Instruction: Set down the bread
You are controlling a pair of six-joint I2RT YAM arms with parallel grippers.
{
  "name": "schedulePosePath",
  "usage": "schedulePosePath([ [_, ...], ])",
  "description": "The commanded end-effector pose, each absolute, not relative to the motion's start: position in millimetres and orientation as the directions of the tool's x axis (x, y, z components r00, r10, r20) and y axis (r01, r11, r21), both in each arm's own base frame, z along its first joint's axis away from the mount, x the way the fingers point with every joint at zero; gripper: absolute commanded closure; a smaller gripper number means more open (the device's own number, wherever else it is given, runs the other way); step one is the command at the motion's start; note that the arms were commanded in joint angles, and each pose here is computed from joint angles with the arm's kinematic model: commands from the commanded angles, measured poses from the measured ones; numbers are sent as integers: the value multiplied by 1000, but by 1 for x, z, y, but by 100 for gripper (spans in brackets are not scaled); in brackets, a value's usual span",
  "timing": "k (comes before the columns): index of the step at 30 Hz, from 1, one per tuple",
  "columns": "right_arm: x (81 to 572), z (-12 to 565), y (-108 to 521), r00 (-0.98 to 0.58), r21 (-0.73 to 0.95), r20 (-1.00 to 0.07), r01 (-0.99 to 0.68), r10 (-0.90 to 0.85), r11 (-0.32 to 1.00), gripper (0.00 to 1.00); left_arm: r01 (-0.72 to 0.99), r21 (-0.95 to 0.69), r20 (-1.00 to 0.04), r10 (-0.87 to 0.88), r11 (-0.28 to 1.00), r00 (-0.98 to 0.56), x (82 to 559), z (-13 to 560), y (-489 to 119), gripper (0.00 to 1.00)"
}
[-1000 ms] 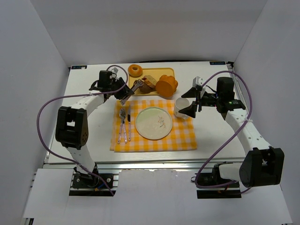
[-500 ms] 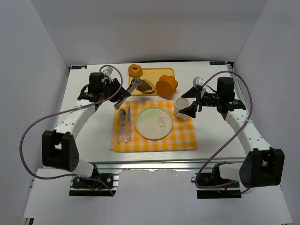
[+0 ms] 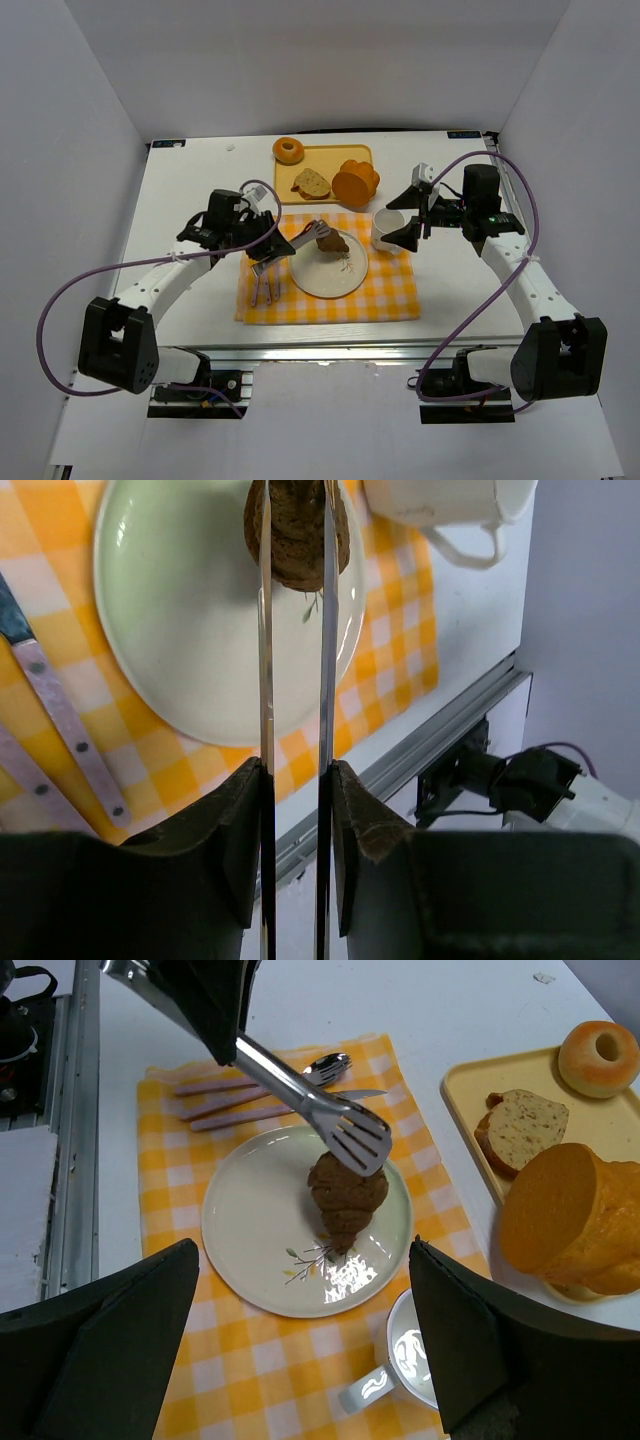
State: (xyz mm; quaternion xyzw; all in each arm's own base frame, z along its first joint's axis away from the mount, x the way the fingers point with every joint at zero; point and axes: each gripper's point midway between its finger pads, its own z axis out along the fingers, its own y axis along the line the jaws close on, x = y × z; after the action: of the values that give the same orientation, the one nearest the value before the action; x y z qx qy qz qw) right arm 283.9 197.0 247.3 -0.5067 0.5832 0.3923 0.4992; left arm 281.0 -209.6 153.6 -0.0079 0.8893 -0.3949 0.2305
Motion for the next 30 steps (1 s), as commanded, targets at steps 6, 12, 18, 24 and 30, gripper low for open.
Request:
schedulePosePath([
  [6,282,258,196,51,-81,-983,-982,-179,169,11,240,-686,-423,-108,687,-900,269,147,-227,54],
  [12,279,256,196,49,-81,-982,-982,-182,173,11,271,-654,-477,-108,706,-872,283,164,-226,39],
  [18,279,255,196,47,-79,-982,-982,-182,172,11,272,-650,-489,-116,709,-865,289,173,-227,37],
  [24,279,255,197,48,-78,-983,-983,-178,165,10,251,-620,-532,-163,743,-831,309,185,-217,38],
  [30,279,255,196,48,-78,-983,-983,-176,164,11,188,-596,-592,-269,781,-760,365,198,-171,48],
])
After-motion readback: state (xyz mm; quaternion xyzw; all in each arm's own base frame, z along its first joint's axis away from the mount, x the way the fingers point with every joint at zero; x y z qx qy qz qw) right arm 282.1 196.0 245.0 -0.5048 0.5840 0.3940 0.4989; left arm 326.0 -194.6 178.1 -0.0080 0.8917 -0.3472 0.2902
